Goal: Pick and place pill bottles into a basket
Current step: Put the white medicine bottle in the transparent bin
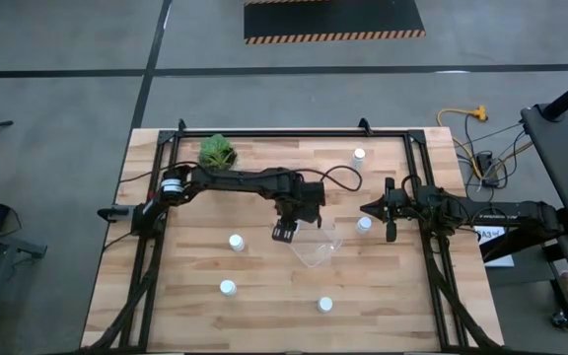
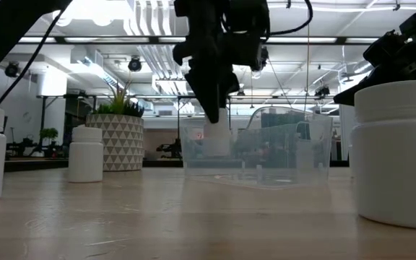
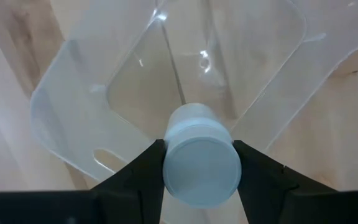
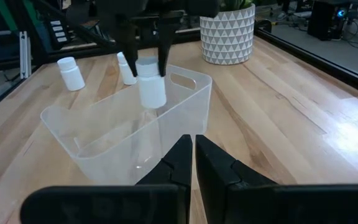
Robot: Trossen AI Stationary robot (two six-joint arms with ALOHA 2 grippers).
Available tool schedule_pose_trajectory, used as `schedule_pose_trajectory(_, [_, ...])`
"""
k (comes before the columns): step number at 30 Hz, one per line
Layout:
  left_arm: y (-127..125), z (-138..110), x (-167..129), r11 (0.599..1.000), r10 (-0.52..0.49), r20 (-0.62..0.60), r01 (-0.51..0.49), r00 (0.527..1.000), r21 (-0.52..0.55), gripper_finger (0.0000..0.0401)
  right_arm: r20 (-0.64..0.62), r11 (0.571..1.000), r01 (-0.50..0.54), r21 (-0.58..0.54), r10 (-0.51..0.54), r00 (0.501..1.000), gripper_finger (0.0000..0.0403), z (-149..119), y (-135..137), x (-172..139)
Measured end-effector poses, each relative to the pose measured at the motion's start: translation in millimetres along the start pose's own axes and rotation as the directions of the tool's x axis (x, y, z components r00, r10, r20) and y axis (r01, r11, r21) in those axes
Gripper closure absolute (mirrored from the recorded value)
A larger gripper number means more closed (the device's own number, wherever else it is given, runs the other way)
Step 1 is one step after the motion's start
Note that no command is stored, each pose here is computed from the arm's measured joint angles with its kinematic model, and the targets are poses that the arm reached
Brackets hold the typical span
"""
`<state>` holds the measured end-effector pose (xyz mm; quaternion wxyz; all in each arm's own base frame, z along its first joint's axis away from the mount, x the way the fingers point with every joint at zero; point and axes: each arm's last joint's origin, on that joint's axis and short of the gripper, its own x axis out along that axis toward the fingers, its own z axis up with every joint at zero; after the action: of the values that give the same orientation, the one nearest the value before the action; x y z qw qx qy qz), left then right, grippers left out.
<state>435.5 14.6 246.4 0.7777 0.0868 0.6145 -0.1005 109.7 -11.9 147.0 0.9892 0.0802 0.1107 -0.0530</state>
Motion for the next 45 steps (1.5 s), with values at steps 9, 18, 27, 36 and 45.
schedule_pose_trajectory(9, [-3.8,-9.6,21.3,1.000,0.014,-0.066,-0.014,0.998,0.002,0.0256,-0.001,1.000,0.000,0.000,0.000,1.000,0.0390,0.0,0.0,0.0])
schedule_pose_trajectory(18, [-4.5,-14.6,29.3,1.000,0.015,-0.085,-0.016,0.996,-0.001,0.0256,0.000,1.000,0.000,0.004,0.000,1.000,0.0390,0.0,0.0,0.0])
schedule_pose_trajectory(27, [-4.9,-13.3,29.1,1.000,-0.006,-0.067,0.004,0.998,-0.028,0.0205,0.000,1.000,0.000,0.008,0.000,1.000,0.0390,0.0,0.0,0.0])
schedule_pose_trajectory(36, [-5.7,-13.1,23.5,1.000,-0.004,-0.059,0.002,0.998,-0.029,0.0161,-0.001,1.000,0.000,0.009,0.000,1.000,0.0390,-0.1,0.0,0.0])
schedule_pose_trajectory(45, [-7.8,-9.5,-23.5,0.999,0.023,0.039,-0.022,0.999,-0.029,0.0159,-0.001,1.000,0.000,0.011,0.000,1.000,0.0390,-0.1,0.0,0.0])
